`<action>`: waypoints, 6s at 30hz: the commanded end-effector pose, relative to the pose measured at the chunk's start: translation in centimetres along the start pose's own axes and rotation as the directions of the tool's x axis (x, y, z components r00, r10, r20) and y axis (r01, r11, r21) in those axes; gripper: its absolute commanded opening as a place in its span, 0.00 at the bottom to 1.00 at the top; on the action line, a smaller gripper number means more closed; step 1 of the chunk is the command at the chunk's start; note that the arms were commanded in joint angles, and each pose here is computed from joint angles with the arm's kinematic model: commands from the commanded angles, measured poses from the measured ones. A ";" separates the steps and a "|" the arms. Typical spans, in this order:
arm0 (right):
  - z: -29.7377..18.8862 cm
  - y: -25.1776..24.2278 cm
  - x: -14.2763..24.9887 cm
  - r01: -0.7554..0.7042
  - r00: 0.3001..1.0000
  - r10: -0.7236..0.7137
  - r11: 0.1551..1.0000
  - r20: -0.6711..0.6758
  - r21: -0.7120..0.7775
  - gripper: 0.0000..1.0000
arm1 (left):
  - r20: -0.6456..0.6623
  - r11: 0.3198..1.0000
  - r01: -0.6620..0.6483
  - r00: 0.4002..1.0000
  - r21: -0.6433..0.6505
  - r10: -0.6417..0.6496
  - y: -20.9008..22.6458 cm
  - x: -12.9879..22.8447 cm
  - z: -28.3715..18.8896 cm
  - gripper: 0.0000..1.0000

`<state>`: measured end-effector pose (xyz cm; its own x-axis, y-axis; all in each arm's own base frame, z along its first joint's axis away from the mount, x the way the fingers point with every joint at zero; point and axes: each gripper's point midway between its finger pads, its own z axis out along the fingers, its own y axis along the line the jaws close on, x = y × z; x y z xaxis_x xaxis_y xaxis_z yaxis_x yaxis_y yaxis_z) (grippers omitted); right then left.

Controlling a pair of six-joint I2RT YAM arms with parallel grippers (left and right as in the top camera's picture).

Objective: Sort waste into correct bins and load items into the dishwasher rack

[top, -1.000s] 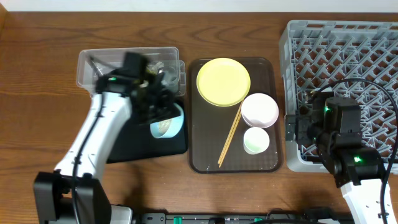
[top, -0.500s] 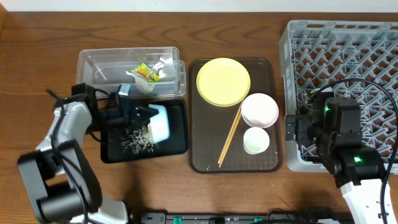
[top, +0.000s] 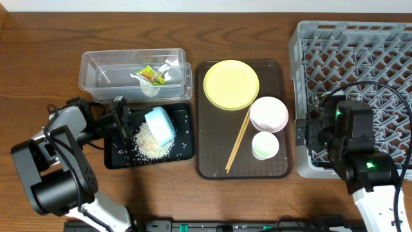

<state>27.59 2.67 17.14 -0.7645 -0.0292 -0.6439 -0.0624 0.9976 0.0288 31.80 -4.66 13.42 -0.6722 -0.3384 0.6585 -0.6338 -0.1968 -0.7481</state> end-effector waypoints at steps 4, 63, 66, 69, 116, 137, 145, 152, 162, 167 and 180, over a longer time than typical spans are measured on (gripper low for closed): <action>-0.5 0.3 -0.6 0.000 1.000 0.000 1.000 0.017 -0.006 0.99 | -0.018 0.972 0.231 0.973 0.028 -0.231 -0.5 0.2 -0.1 0.06; -0.5 0.3 -0.7 0.000 1.000 0.000 1.000 0.018 -0.007 0.99 | -0.500 -0.255 -0.755 0.109 -0.604 0.859 10.1 6.2 21.7 0.45; -0.5 0.3 -0.6 -0.001 1.000 0.001 1.000 0.017 -0.006 0.99 | -0.471 -0.247 -0.762 0.085 -0.599 0.878 8.5 7.0 21.7 0.51; -0.5 0.3 -0.7 -0.001 1.000 0.001 1.000 0.018 -0.006 0.99 | -0.429 -0.238 -0.776 0.047 -0.584 0.902 6.4 8.5 21.8 0.52; -1.5 14.4 -2.3 0.162 0.986 -0.116 0.562 0.117 -0.811 0.99 | -0.264 0.581 -0.798 0.602 -0.161 0.754 -2.5 11.2 18.4 0.06; -4.1 17.3 -5.6 0.338 0.941 -0.061 0.205 0.332 -0.919 0.59 | -0.469 0.664 -0.748 0.592 -0.016 0.656 -1.0 15.1 18.7 0.06; -1.9 16.6 -5.7 0.282 0.959 -0.063 0.334 0.277 -0.899 0.56 | -0.340 0.488 -0.864 0.500 -0.127 0.797 -0.5 10.9 19.3 0.63; 3.1 12.2 -4.8 0.102 0.994 -0.046 0.680 0.097 -0.726 0.45 | -0.215 0.288 -0.779 0.470 -0.557 0.856 1.9 3.2 15.7 0.77; 0.0 -3.7 -5.9 -0.130 0.991 0.129 0.991 -0.038 -0.024 0.01 | -0.134 0.070 -0.556 0.318 -0.829 0.939 -0.7 4.5 6.1 0.84; -2.2 -10.1 -3.2 -0.267 0.947 0.305 0.923 -0.103 0.276 0.01 | -0.093 0.038 -0.481 0.244 -0.876 0.965 -2.1 6.0 3.1 0.84; 0.4 -15.9 4.3 -0.389 0.765 0.551 0.808 -0.333 0.443 0.01 | -0.090 0.039 -0.483 0.242 -0.875 0.966 -2.2 6.0 3.2 0.84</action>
<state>25.38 -12.58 14.29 -0.8436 0.4780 -0.2447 0.5040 0.8620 -0.0534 30.09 -9.60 18.54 -0.8170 -0.1999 -0.5409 -0.0349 0.9534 -0.2996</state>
